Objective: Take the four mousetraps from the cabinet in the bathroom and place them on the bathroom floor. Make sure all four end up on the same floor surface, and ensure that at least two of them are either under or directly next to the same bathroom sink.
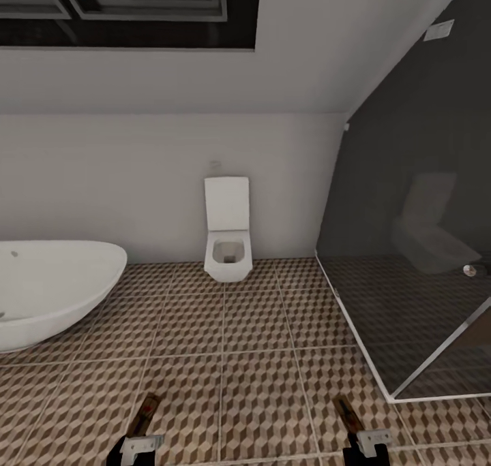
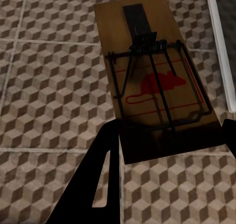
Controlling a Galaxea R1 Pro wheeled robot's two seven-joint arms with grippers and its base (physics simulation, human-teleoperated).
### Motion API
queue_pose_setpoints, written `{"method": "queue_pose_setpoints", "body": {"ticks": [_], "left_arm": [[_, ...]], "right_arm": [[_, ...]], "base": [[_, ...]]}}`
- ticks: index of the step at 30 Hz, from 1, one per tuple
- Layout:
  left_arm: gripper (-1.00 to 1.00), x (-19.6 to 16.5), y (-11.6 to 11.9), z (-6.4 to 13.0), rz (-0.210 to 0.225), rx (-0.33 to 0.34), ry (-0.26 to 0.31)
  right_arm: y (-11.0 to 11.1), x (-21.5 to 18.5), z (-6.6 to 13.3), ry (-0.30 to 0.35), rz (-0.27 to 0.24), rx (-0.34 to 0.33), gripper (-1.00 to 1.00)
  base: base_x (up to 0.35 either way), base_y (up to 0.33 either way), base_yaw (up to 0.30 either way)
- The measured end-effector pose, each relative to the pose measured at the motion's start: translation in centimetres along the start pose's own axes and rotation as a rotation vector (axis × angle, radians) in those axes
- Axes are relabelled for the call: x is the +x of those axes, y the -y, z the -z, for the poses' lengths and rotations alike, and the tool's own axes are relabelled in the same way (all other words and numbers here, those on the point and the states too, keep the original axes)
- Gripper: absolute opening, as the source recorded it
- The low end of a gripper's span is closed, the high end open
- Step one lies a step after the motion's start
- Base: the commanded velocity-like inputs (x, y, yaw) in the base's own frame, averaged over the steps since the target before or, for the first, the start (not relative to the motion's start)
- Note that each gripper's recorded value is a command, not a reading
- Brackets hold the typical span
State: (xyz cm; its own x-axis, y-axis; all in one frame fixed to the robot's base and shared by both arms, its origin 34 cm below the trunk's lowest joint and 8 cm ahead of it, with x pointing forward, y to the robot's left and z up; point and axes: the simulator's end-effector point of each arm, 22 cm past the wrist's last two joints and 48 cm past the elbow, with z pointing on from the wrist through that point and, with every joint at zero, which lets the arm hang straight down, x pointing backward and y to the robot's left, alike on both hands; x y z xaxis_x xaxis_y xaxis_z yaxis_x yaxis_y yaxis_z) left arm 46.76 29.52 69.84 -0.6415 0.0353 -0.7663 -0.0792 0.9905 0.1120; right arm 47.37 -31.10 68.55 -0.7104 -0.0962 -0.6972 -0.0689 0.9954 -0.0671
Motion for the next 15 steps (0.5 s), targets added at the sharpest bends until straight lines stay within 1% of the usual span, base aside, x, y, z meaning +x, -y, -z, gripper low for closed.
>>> {"method": "queue_pose_setpoints", "body": {"ticks": [15], "left_arm": [[-1.0, 0.01, 0.0, -0.01, 0.0, 0.0, 0.0]], "right_arm": [[-0.01, -0.03, -0.01, 0.001, 0.0, 0.0, -1.0]], "base": [[0.005, 0.004, 0.0]]}}
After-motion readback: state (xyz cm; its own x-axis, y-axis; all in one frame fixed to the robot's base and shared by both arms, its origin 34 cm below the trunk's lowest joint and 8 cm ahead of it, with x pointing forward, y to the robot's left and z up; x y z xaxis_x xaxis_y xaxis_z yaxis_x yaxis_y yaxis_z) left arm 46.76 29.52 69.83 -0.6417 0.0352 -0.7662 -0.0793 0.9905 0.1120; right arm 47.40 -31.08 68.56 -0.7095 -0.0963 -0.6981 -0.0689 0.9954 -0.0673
